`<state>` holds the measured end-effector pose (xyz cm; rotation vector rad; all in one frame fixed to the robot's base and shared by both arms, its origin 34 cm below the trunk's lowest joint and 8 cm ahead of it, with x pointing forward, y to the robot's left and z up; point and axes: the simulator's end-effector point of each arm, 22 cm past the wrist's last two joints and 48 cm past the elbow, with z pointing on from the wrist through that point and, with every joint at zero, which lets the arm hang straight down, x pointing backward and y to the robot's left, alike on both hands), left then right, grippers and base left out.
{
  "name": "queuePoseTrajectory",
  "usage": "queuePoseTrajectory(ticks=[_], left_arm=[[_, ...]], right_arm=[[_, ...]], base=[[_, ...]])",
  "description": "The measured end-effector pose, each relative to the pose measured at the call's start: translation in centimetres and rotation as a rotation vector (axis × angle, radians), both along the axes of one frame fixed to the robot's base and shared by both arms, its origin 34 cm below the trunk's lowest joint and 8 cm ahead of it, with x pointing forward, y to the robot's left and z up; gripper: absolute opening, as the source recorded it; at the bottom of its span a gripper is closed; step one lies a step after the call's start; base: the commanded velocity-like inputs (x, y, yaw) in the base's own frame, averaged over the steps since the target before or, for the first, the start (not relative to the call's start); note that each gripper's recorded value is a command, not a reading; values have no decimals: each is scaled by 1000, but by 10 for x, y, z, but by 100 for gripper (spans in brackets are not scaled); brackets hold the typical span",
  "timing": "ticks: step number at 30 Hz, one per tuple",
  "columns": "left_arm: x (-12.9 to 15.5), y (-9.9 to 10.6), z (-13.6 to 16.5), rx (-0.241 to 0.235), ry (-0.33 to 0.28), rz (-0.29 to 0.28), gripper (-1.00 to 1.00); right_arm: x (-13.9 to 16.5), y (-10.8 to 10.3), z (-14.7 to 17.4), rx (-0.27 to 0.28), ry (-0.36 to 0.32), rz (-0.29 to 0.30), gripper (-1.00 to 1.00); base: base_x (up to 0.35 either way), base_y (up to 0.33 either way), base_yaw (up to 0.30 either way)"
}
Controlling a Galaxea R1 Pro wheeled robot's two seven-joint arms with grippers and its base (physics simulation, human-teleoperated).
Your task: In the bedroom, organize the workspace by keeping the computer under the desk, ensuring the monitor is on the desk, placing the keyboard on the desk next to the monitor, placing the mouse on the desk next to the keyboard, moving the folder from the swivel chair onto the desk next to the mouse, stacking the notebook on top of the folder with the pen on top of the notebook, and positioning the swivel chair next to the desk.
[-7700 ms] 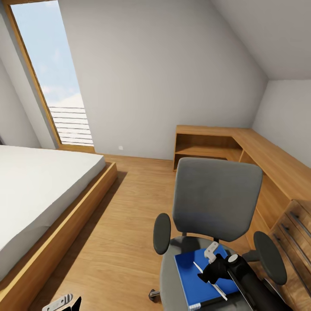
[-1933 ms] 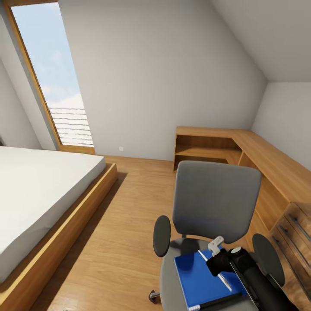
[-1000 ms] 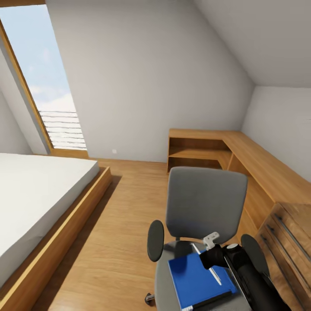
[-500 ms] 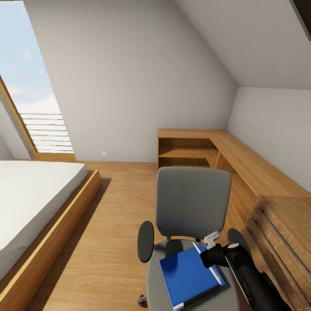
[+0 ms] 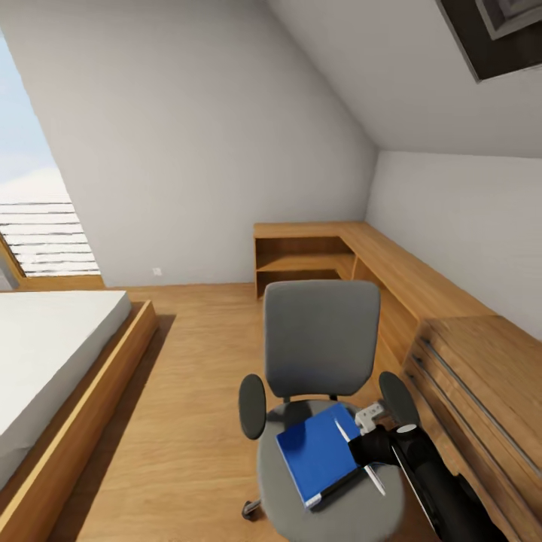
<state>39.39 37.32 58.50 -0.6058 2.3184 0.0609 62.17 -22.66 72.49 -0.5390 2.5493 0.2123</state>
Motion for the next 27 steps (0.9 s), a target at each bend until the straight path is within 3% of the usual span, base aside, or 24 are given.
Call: queuePoseTrajectory(ticks=[10,23,27], left_arm=[[0,0,0,0,-1,0,100],[-2,2,-1,1,2,5,100],[-17,-1,-11,-7,40,8,100]], right_arm=[[0,0,0,1,0,0,-100],[1,0,2,18,0,-14,-100],[2,-2,4,43,2,-39,-100]], base=[[-196,173,-254],[-22,18,-254],[-2,1,-254]])
